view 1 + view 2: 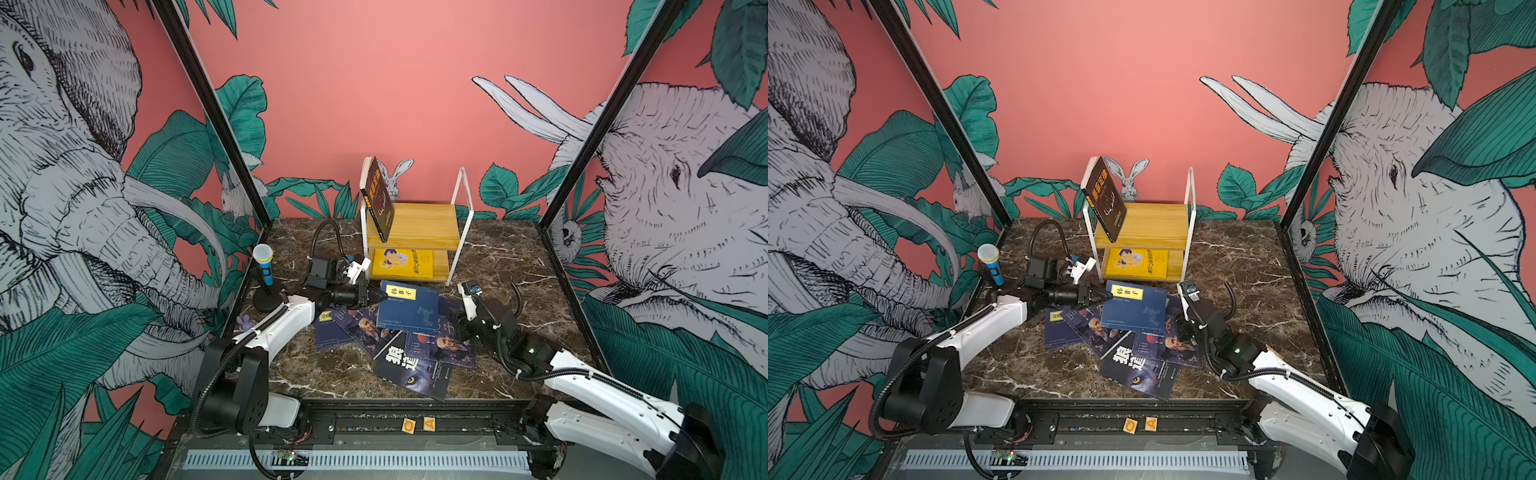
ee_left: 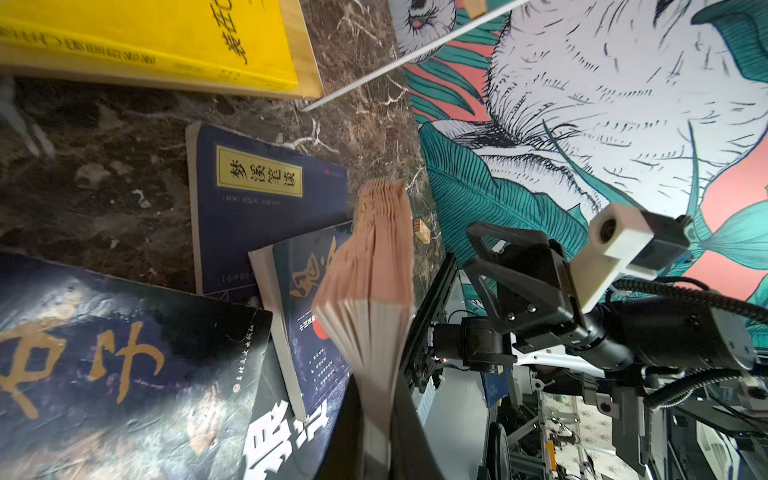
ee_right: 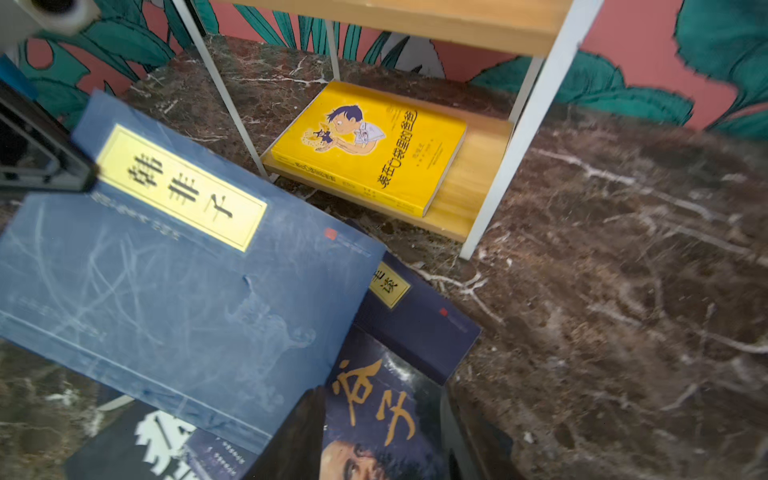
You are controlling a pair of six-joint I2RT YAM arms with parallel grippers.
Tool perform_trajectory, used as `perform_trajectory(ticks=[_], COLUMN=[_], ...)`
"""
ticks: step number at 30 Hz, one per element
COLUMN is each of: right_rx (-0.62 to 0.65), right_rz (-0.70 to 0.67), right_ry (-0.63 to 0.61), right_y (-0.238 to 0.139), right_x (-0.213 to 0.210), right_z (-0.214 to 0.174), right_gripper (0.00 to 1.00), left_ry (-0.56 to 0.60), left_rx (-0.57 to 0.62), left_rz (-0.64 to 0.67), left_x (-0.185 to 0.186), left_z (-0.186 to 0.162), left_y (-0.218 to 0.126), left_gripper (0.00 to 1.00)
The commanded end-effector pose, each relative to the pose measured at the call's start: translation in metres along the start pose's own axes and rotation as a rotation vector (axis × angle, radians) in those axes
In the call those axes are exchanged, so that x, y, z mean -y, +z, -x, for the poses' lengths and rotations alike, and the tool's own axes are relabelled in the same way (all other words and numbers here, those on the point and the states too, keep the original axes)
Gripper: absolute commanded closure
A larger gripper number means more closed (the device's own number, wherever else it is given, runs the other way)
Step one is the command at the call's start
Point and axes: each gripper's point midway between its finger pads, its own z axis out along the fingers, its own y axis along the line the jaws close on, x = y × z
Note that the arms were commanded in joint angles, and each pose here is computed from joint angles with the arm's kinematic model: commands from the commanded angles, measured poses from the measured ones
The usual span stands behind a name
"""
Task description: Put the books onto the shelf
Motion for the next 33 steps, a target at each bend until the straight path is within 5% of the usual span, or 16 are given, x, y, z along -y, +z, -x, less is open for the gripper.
perform_trajectory(ticks=[1,8,15,22,33], right_rx=[0.062,0.227,0.377,0.361,0.351], right_rz=[-0.008,-0.047,-0.067,-0.148,-0.411], right_ry=[-0.184,-0.575,-0.815,-0.996,-1.067], right_y=[-0.006,-0.013,-0.016,0.005,0.053], right_x=[-0.007,-0.048,-0.102,-0.129,-0.136], right_z=[0.02,0.05,0.068,0.064,0.058], right_gripper=[0.41,0.22,0.2,0.19,0.12], left_ry=[0.065,0.066,0.067,0.063,0.067], left_rx=[0.047,0.145,0.164,0.171,0.177], left_rz=[-0.048,-0.042,-0.063,-0.072,-0.089], left_x=[0.019,0.019,0.027,0.028,0.03], left_z=[0.011,0.031,0.036,0.039,0.04], left_y=[-0.018,-0.047,-0.055,-0.056,-0.056], left_gripper=[1.0,1.0,1.0,1.0,1.0])
